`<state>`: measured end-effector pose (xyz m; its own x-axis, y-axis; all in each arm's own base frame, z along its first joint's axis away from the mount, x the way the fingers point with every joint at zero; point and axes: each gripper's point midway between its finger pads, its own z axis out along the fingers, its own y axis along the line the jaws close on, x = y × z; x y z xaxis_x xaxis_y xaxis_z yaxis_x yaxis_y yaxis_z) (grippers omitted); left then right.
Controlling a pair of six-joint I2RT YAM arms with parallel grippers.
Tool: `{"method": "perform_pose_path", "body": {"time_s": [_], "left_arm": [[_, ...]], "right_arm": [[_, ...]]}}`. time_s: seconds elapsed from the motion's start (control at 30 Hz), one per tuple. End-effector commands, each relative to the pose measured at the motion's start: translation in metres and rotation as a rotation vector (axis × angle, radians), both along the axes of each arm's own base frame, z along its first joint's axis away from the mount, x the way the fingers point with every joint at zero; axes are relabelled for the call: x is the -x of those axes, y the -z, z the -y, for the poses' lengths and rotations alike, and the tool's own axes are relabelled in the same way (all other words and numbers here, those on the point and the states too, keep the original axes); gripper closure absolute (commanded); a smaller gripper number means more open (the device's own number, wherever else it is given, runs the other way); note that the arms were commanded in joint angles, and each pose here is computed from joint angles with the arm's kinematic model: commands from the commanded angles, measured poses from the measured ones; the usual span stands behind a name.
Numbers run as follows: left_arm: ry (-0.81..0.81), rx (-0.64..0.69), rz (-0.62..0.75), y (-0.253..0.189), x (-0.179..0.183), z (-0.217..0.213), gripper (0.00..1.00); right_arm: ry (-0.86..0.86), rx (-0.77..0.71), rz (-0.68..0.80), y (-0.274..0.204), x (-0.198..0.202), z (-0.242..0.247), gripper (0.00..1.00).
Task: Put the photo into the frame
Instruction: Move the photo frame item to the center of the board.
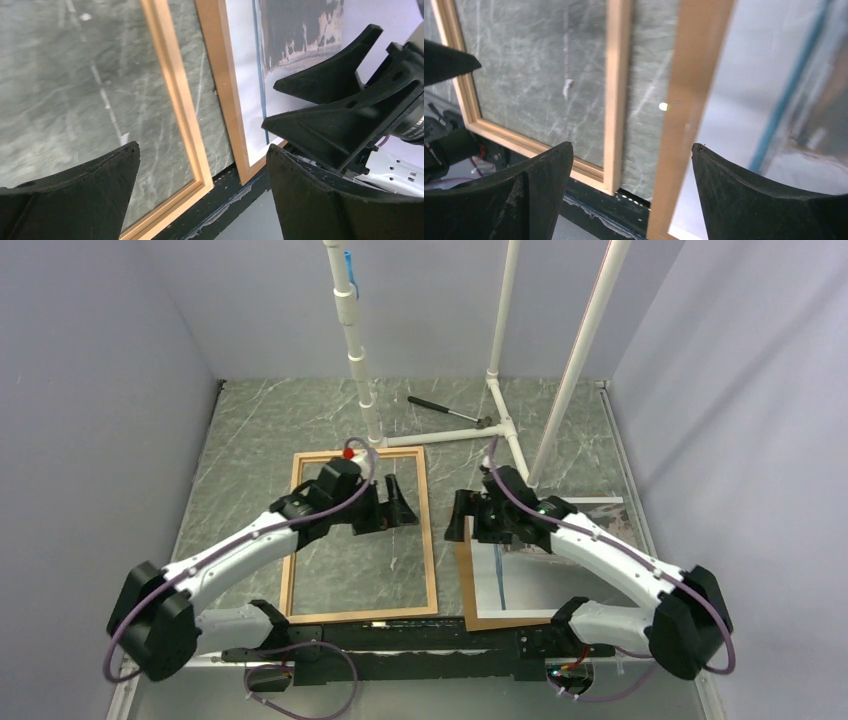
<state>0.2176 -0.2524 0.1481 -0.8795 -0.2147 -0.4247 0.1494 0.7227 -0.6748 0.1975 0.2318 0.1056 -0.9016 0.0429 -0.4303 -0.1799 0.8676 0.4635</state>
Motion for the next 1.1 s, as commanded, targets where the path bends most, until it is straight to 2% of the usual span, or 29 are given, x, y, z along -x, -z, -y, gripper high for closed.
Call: {"method": "perform_pose_path", "body": {"time_s": [0.0,0.2,0.3,0.57,1.07], "left_arm": [[0.082,0.104,0.065,-0.032,-0.011,0.055,0.01],[0.152,0.09,0.006,-0.018,-0.008,0.104,0.01],[0.174,0.095,-0.016,-0.014,-0.006,0.125,0.01],[0.22,0.043,-0.056,0.001,-0.001,0.166,0.02],[0.17,-0.045,-0.053,0.013,-0.004,0.15,0.01]], "right_arm": [[0.102,0.053,-0.035,0.007,0.007,0.048,0.09],[0.305,0.181,-0.1,0.031,0.006,0.113,0.07],[0.396,0.237,-0.1,0.029,-0.004,0.13,0.01],[0.603,0.323,-0.234,0.066,-0.01,0.17,0.01],[0.425,0.169,-0.366,0.102,0.009,0.123,0.0]]}}
